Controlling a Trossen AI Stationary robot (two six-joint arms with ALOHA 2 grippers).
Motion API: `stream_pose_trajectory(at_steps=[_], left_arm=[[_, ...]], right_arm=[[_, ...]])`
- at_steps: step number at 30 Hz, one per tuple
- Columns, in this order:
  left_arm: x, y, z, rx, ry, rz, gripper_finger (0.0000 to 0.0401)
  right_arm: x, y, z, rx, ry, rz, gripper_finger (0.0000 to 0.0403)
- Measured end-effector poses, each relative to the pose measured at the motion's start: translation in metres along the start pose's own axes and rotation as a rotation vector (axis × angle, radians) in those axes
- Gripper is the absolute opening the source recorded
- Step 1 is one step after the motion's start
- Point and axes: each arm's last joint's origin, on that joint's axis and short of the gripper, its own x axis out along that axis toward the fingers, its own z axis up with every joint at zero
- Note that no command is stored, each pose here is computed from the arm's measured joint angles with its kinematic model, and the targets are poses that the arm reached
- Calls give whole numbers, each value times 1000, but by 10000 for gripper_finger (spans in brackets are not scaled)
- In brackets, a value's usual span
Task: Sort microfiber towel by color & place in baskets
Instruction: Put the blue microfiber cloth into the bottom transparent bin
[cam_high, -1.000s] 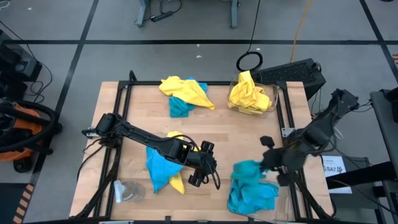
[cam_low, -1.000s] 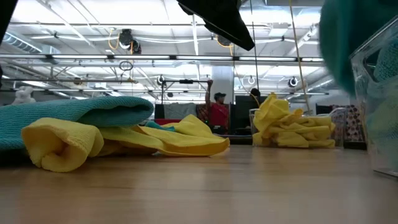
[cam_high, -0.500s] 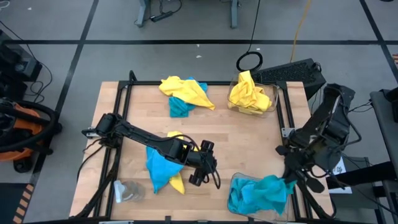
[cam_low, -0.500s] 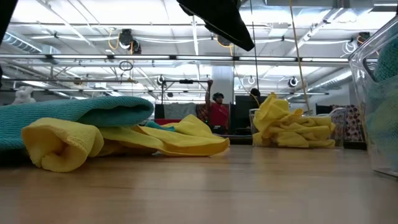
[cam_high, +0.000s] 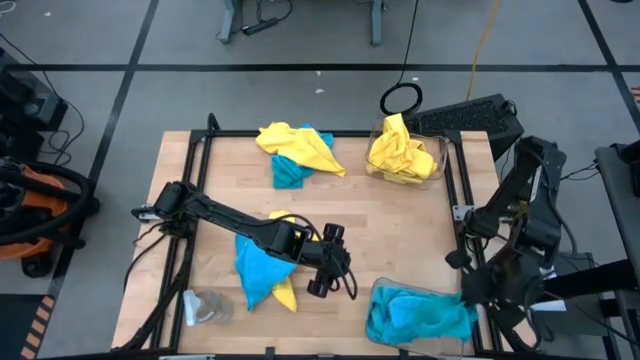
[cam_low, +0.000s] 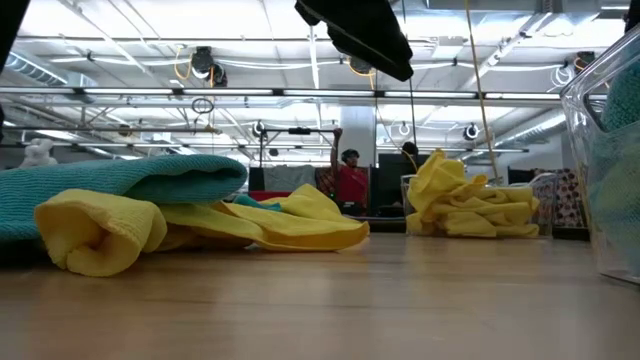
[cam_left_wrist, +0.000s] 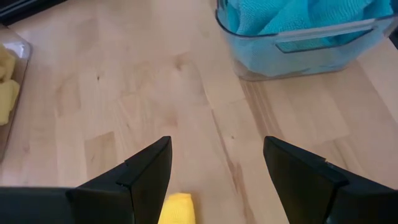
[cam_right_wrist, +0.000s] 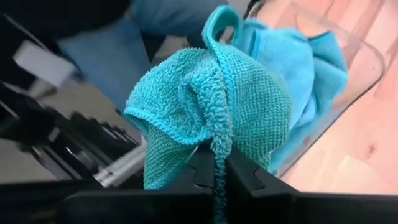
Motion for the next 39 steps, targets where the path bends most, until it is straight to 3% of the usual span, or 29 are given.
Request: stream_pose_trajectory(at_steps=[9, 18, 28, 39], left_arm=[[0, 3, 1, -6, -7, 56, 261], [2, 18, 2, -36, -32, 83, 261], [2, 24, 1, -67, -31, 93, 261], [2, 24, 1, -100, -32, 92, 261]], right_arm=[[38, 10, 3, -105, 100, -61, 0], [101, 23, 7, -230, 176, -82, 0], [167, 26, -6, -281, 323, -102, 0], [206, 22, -23, -363, 454, -121, 0]])
